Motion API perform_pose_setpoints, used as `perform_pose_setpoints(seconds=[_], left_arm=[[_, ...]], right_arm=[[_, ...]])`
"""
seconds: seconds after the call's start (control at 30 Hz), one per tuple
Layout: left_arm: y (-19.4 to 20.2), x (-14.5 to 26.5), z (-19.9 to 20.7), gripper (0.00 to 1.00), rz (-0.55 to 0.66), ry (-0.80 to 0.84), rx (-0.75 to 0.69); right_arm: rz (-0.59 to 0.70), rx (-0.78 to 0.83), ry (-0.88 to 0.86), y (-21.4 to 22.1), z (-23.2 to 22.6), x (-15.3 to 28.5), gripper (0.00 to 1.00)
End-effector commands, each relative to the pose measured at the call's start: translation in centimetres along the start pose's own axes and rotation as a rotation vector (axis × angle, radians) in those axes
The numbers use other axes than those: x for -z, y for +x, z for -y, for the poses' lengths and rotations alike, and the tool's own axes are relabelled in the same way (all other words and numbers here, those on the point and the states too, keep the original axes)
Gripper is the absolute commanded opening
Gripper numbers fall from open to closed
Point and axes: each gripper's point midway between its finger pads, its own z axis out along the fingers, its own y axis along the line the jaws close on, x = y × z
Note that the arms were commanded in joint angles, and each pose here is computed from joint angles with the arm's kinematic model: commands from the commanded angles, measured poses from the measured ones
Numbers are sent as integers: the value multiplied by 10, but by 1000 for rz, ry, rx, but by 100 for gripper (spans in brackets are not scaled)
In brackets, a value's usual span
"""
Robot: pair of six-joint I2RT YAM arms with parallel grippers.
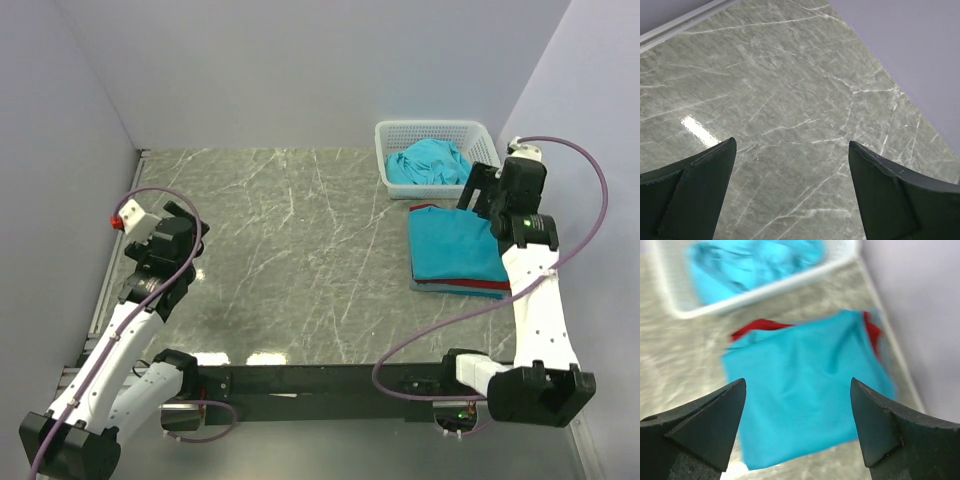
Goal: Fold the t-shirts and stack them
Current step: Neatly place the folded tshirt to the corner
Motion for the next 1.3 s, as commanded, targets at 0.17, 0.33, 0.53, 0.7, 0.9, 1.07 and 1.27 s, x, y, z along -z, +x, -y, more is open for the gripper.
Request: perform_pose_setpoints(seconds=[0.17,0.33,0.53,0.7,0.9,1.07,1.27], left_arm=[[-26,17,18,99,24,91,96],[-24,16,19,99,11,81,86],[-16,9,21,99,-5,68,53],[-13,6,21,99,-15,55,41],[-14,4,20,100,-1,47,43],[-11,2,21,99,-9,50,41],[-13,3,20,99,-7,47,40]], right_arm=[[-9,-49,-225,10,-44,-26,91],[-142,-77,-78,35,-26,-66,92],[-168,-70,36,46,-2,-106,93],[-166,-86,53,42,11,-134,93],[-207,-88,27,56,17,-157,94],[-237,-96,40,64,28,-169,94],[-227,-99,24,57,30,-165,95]])
